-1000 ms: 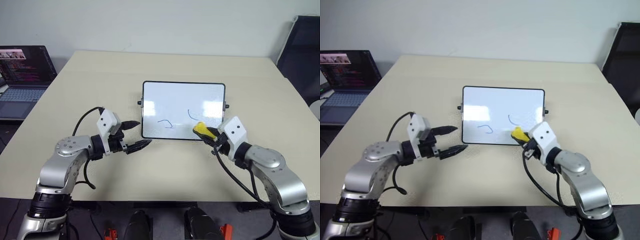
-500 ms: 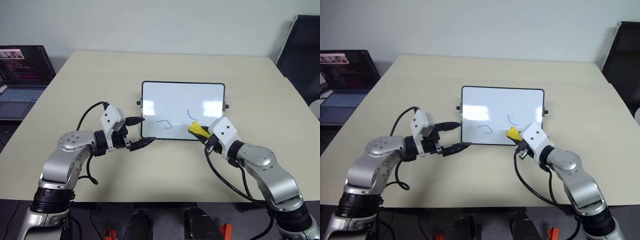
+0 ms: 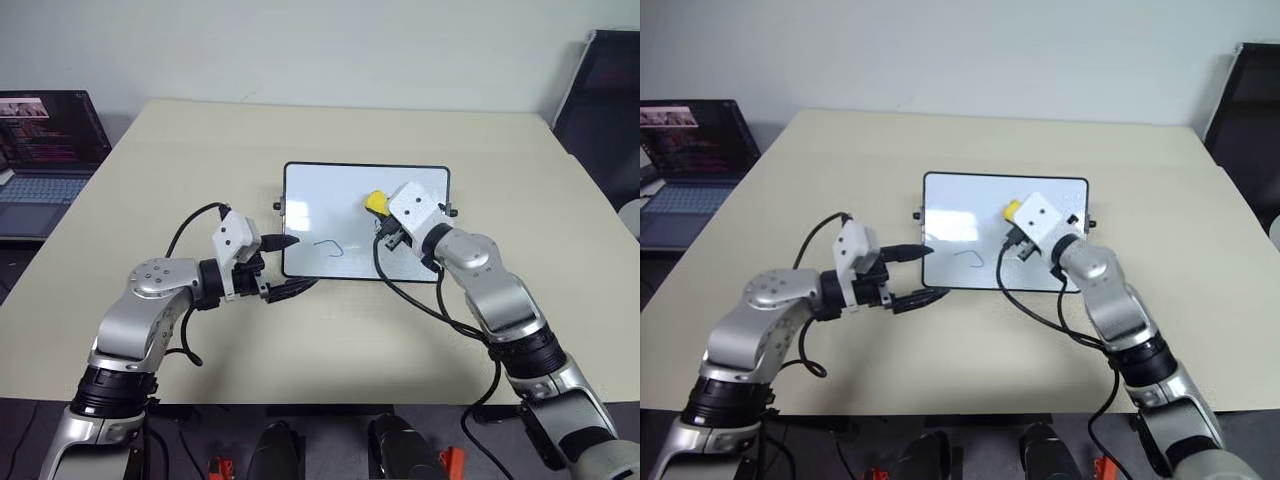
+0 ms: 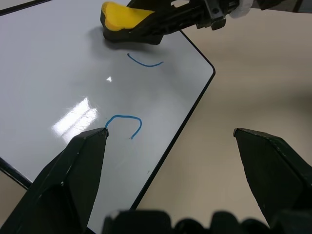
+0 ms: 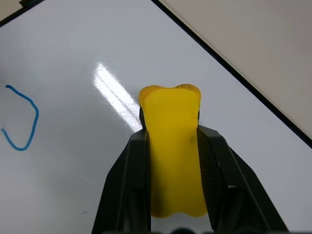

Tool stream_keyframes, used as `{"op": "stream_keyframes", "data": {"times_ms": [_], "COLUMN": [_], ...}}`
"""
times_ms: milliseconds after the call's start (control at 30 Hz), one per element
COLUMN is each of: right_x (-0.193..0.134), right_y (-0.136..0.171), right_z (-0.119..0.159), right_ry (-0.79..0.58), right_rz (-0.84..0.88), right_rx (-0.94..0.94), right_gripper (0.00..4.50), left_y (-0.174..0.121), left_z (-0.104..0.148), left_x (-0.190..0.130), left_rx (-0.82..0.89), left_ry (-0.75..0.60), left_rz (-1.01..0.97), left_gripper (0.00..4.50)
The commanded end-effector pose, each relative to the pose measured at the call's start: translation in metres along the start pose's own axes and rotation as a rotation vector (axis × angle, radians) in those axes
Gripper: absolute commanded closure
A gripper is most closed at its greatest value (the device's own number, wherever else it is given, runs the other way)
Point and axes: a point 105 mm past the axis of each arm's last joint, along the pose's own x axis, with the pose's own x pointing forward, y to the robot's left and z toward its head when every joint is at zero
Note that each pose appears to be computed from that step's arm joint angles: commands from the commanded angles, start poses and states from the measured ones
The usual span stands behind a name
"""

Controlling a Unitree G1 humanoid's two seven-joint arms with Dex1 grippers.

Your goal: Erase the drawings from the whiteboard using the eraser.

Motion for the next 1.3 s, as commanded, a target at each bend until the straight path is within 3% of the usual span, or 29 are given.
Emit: {"op": "stream_keyframes", "data": {"times_ms": [33,267,667,1000,1300], "right_x": [-0.003,-0.020,-0.053,-0.036,-0.001], "right_y": [0.010,0.024,0.001,-0.006,0.005], "right_z": [-0.012,-0.041,-0.069,-0.023,-0.005], "right_ry": [0.051,0.175,0.273,0.094,0.022], "right_rz": [0.061,0.140,0.090,0.010,0.005], "right_rx": [-0.037,-0.020,0.088,0.072,-0.029], "right_gripper": [3.51,3.51,3.51,3.51,3.51], "left_y": [0.000,0.000,0.001,0.002,0.002], "left_z": [0.010,0.010,0.010,0.011,0.012], "left_x": [0.000,0.001,0.002,0.000,0.000], "left_rx": [0.043,0.045,0.049,0.050,0.050], "left_ry": [-0.023,-0.026,-0.028,-0.025,-0.023], "left_rz": [-0.005,-0.008,-0.011,-0.003,0.000], "left_gripper": [0.00,0.00,0.00,0.00,0.00]}}
